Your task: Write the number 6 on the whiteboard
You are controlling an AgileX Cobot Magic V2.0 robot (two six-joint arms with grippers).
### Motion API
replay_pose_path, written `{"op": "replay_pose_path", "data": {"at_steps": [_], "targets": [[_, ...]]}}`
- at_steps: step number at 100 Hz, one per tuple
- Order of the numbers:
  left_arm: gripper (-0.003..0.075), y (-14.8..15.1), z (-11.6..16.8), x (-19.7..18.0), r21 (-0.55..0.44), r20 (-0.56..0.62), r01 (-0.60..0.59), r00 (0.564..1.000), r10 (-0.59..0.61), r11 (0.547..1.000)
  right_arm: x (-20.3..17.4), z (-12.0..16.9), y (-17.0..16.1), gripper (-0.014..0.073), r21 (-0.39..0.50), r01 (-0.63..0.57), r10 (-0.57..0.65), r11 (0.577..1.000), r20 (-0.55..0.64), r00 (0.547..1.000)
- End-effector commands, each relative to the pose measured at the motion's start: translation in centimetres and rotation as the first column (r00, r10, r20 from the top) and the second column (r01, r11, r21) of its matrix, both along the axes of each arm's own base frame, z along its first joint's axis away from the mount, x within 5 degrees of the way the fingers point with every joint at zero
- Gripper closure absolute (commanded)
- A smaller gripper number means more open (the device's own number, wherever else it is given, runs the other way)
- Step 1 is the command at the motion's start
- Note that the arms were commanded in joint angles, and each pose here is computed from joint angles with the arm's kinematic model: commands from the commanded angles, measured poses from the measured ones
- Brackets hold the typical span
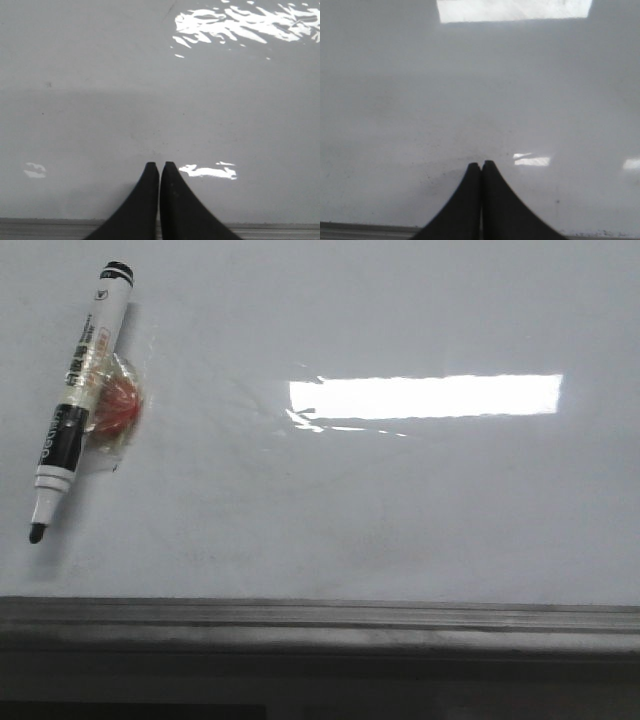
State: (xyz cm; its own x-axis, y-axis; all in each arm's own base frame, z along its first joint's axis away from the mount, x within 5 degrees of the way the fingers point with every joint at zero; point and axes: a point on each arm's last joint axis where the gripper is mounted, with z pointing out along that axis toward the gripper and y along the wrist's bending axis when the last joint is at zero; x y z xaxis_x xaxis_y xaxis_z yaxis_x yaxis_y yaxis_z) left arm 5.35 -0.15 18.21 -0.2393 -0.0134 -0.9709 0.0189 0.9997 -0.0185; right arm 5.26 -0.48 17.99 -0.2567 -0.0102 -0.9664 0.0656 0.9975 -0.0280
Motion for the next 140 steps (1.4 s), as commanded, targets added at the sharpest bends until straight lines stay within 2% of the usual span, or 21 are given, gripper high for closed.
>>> {"op": "replay_pose_path", "data": {"at_steps": [1, 55, 67, 78, 95, 107, 119, 127, 140], "targets": [[0.0739, 0.0, -0.8, 0.0, -0.005, 0.04, 0.005, 0.999, -0.005, 1.0, 0.0, -0.8, 0.0, 0.0659, -0.017, -0.005, 0.005, 1.0, 0.015, 1.0], [0.0739, 0.0, -0.5, 0.1, -0.008, 0.07, 0.005, 0.998, -0.004, 1.0, 0.0, -0.7, 0.0, 0.0659, -0.017, -0.005, 0.006, 1.0, 0.019, 1.0], [0.0739, -0.1, 0.3, 0.2, -0.053, 0.159, 0.007, 0.987, 0.002, 0.999, 0.1, -0.5, 0.0, 0.0659, -0.019, -0.007, 0.008, 1.0, 0.043, 0.999], [0.0739, 0.0, 1.1, 0.2, -0.058, 0.247, 0.006, 0.969, 0.009, 0.998, 0.2, 0.0, 0.1, 0.0659, 0.017, -0.014, 0.012, 1.0, 0.099, 0.995], [0.0739, 0.0, 1.4, 0.2, -0.081, 0.273, 0.007, 0.962, 0.016, 0.997, 0.3, 0.7, 0.2, 0.0659, 0.039, -0.021, 0.013, 0.999, 0.18, 0.984], [0.0739, 0.0, 1.7, 0.2, -0.155, 0.307, 0.012, 0.951, 0.037, 0.988, 0.3, 0.8, 0.3, 0.0659, 0.141, -0.029, 0.001, 0.99, 0.199, 0.98], [0.0739, 0.0, 1.8, 0.2, -0.157, 0.319, 0.012, 0.947, 0.039, 0.987, 0.3, 1.4, 0.3, 0.0659, 0.18, -0.036, -0.012, 0.983, 0.261, 0.965], [0.0739, 0.0, 2.1, 0.1, -0.158, 0.329, 0.013, 0.944, 0.04, 0.987, 0.3, 2.1, 0.2, 0.0659, 0.27, -0.048, -0.047, 0.962, 0.335, 0.941], [0.0739, 0.1, 3.6, -0.1, -0.158, 0.371, 0.02, 0.928, 0.04, 0.987, 0.4, 2.1, 0.3, 0.0659, 0.371, -0.056, -0.07, 0.927, 0.317, 0.946]]}}
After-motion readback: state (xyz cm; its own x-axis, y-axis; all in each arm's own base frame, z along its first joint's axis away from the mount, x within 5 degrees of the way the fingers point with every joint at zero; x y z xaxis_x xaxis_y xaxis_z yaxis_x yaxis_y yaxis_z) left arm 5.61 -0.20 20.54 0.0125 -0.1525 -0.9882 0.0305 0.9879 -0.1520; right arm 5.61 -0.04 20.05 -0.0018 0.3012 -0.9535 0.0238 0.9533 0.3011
